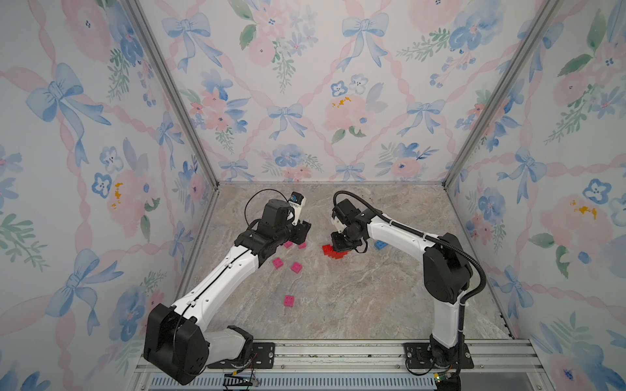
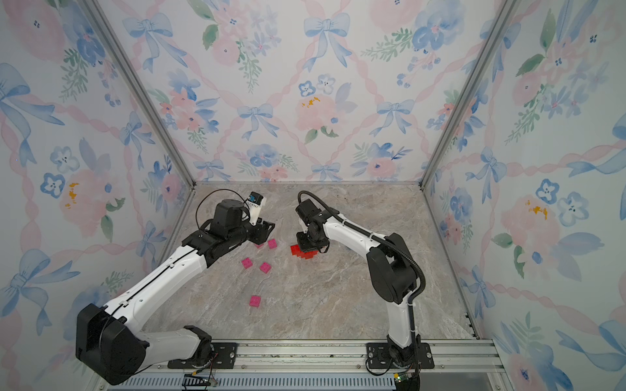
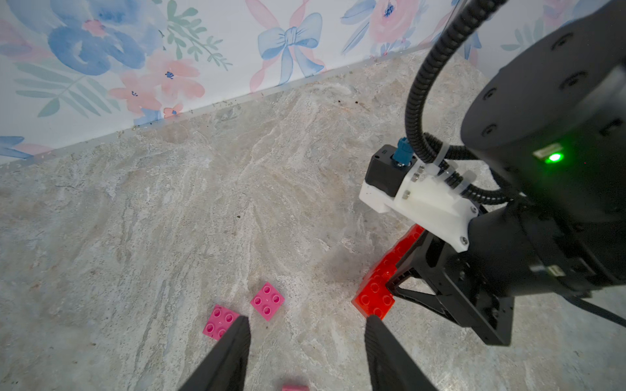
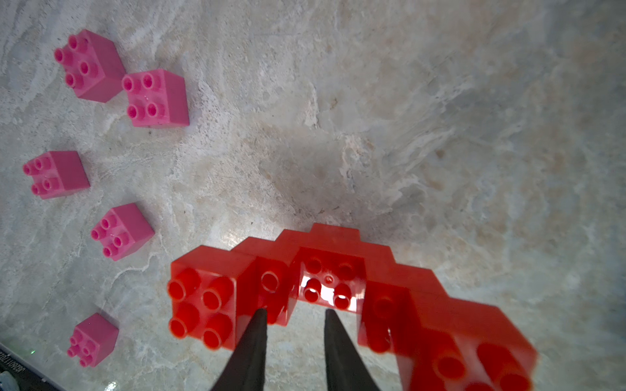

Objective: Assemble the letter v with lego
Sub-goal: Adjust the lego brick at the center of the board.

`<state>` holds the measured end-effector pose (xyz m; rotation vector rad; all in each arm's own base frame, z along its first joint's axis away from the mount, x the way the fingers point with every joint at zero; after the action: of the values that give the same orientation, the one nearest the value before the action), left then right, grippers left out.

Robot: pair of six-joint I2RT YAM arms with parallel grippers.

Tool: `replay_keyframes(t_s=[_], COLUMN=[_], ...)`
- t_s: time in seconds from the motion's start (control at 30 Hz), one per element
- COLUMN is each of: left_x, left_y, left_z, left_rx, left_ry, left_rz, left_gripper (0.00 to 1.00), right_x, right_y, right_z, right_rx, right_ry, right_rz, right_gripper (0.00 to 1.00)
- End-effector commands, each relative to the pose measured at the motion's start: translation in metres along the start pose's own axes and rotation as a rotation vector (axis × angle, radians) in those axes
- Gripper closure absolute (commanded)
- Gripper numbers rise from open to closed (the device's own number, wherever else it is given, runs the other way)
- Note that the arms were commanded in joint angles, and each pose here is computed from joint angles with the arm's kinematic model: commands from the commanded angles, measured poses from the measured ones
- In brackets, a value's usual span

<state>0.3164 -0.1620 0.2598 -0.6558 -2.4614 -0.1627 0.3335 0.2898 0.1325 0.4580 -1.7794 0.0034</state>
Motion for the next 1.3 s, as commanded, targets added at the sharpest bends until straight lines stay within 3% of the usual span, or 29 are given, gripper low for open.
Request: replay_keyframes(t_s=[0.0, 0.47, 0.93, 1.27], left_x=[-0.005, -0.006, -0.002, -0.003], left_y=[0.000, 0.000, -0.002, -0.001], left_z=[0.004, 0.008, 0.004, 0.005], left_rx=[0.008, 0.004, 0.007, 0.004], left_ry=[0.006, 0.013, -0.002, 0.002], left_rz=[0.013, 0.013, 0.022, 0.019], left_gripper=[0.43, 0.44, 0.44, 0.45], right_x=[-0.001, -0.011, 0.016, 0.012], right_y=[0.003, -0.003, 0.002, 0.005], right_z=[-0.007, -0.001, -0.012, -0.010], right_rx=[-0.003, -0.005, 0.006, 0.008], right_ry=[-0.012, 0.018, -0.040, -0.032], right_rz=[0.003, 0.022, -0.002, -0.007], right_gripper=[0.70, 0.72, 0.73, 0.75])
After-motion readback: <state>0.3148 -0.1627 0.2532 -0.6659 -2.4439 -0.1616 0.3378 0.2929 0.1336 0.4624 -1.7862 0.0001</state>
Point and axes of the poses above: each gripper's point midway between its finger pads, its own x axis back along the fingers, its own y axis along the line the jaws close on, z = x × y, the point moved 5 cm from there along x, back along the fingers, and after that the axes turned 3 degrees about -x, right-handed, at the moved point
